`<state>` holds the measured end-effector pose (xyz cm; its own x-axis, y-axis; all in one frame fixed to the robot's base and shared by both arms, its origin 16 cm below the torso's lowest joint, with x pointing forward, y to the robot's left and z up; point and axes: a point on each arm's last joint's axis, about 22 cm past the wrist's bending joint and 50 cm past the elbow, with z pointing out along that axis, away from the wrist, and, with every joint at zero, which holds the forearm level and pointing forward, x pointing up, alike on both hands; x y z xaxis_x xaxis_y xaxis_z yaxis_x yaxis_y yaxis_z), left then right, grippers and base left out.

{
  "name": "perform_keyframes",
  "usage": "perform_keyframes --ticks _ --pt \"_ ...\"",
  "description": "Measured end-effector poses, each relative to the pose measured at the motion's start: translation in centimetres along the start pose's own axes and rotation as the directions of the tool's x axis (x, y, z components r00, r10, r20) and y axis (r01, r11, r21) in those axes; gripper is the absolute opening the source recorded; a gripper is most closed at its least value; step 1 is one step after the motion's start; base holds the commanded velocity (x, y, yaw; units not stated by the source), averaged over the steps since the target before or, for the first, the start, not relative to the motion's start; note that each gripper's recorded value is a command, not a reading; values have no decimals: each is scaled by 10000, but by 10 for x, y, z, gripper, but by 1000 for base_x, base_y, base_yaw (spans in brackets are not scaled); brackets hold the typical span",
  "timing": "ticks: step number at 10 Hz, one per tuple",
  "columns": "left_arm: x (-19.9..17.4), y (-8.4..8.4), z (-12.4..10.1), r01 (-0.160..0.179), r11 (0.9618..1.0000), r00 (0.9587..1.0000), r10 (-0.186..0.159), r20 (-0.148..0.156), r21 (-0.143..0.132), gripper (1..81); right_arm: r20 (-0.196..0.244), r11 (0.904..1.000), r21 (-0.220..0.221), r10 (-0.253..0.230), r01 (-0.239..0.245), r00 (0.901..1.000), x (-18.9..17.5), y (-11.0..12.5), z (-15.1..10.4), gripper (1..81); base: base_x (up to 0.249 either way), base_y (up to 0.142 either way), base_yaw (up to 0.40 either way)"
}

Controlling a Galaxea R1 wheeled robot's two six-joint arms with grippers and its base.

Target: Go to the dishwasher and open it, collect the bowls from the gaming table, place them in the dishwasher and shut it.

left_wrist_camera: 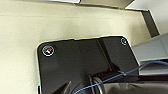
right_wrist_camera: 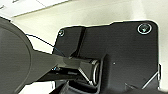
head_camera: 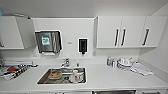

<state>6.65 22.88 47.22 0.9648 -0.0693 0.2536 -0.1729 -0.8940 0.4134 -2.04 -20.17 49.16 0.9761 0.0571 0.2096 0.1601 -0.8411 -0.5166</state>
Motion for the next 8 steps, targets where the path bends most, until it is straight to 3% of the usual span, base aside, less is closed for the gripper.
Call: perform_keyframes --ticks 1,3,5,6,8 --pt "0 -7 -4 38 10000 10000 -38 22 7 811 -53 9999 137 -2 2 10000 9 2 -11 811 0 0 0" --pt "1 -5 -10 229 9992 9996 -224 156 -329 811 239 9998 1 207 -207 9995 8 31 -50 811 0 0 0" --pt "3 -2 -19 451 9964 9986 -429 311 -724 811 364 9989 74 464 -467 9983 25 39 -65 811 0 0 0" --pt "2 -5 -24 554 9952 9977 -520 435 -802 811 314 9983 210 542 -549 9980 39 38 -68 811 0 0 0" --pt "15 -23 -33 493 9963 9984 -473 305 -697 811 4 9978 186 634 -634 9980 68 49 -80 811 0 0 0"
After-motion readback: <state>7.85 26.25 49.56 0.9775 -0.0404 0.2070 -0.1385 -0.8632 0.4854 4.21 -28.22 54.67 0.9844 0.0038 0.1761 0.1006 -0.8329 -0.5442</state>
